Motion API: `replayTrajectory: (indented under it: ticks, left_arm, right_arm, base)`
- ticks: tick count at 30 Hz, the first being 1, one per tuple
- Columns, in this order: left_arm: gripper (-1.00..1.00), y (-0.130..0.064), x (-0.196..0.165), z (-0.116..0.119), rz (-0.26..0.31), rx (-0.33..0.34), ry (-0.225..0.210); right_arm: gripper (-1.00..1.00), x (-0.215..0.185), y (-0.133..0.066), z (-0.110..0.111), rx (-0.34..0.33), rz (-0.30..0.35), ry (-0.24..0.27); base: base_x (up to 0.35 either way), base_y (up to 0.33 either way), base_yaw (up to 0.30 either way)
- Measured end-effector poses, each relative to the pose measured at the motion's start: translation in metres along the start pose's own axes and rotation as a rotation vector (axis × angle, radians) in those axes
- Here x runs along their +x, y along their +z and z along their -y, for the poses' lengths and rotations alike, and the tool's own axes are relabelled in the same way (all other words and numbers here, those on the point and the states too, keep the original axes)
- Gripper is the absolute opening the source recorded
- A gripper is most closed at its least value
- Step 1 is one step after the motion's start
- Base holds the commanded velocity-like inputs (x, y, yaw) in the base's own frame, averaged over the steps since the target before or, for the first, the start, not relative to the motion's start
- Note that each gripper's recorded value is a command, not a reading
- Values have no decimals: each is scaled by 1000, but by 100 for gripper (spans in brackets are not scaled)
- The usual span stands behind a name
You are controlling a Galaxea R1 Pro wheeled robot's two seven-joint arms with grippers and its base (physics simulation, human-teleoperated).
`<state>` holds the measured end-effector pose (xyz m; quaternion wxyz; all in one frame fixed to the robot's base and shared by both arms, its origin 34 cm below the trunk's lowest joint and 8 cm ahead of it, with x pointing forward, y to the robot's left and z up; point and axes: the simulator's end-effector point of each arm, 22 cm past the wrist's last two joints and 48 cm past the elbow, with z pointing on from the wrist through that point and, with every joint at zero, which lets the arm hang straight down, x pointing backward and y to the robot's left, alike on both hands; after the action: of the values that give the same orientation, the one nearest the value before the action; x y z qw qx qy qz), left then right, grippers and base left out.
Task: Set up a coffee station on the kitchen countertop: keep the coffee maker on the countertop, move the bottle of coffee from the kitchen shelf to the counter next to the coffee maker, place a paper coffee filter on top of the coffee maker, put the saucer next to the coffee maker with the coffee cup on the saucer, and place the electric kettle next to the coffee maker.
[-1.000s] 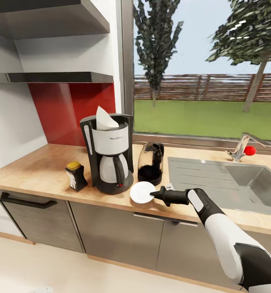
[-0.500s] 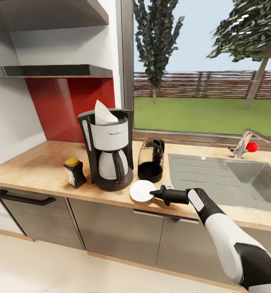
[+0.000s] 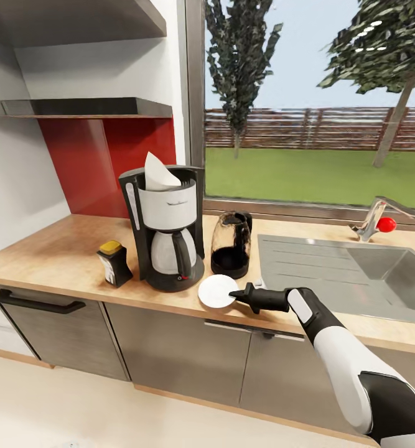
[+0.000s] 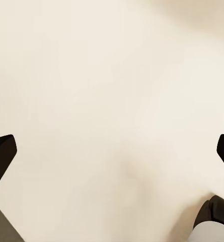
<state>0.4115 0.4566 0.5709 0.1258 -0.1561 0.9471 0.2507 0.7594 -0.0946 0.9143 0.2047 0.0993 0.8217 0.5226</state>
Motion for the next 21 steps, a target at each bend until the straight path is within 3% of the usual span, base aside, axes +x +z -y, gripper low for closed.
replayTrajectory:
  ticks: [21]
  left_arm:
    - [100,0,0,0,0,0,0]
  right_arm:
    - [-100,0,0,0,0,0,0]
  base:
    - [0,0,0]
